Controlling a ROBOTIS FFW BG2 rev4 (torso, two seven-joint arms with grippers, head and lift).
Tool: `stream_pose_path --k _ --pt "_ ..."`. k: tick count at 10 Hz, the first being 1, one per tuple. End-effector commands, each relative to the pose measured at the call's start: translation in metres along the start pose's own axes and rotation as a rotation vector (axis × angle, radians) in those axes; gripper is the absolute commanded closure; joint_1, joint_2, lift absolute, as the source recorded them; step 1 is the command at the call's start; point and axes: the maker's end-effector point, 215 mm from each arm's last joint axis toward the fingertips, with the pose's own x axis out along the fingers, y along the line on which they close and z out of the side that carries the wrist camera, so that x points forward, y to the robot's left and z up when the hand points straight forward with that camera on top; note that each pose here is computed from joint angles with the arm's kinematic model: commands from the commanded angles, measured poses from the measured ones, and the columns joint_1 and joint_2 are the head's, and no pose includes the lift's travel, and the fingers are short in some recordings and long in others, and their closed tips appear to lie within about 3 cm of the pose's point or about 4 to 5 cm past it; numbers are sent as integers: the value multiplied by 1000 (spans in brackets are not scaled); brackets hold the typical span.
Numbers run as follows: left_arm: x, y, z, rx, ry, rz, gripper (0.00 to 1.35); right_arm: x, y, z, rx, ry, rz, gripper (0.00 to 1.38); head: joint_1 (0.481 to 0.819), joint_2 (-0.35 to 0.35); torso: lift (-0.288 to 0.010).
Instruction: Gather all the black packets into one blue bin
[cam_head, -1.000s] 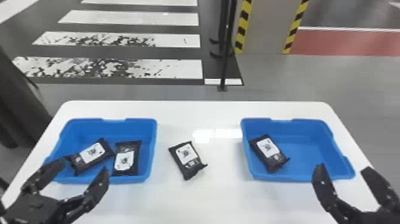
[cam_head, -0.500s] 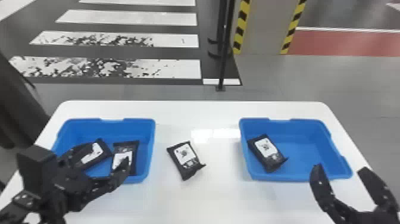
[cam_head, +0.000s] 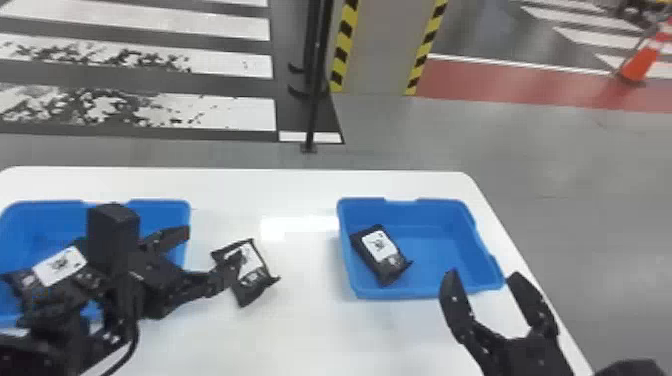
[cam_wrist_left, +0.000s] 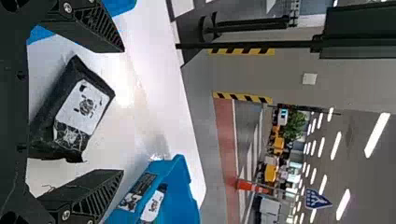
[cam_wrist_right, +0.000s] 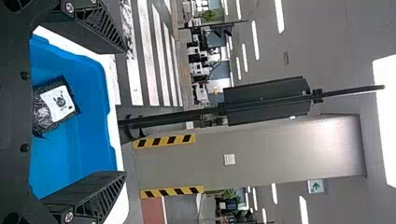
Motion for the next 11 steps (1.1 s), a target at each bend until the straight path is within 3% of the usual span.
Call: stream_pose_path --k 1,3,6,8,11 --pt "24 6 -9 5 81 0 104 1 2 0 8 -2 2 93 695 -249 -110" --pt "41 33 -17 3 150 54 101 0 1 -2 13 2 0 93 695 -250 -110" --pt "75 25 -3 87 201 27 99 2 3 0 13 -3 7 93 695 -237 -110" --pt "72 18 -34 68 315 13 99 1 4 -1 17 -1 9 93 695 -253 -110" --pt "94 -14 -55 150 406 -82 85 2 6 -2 24 -1 10 93 695 -271 -110"
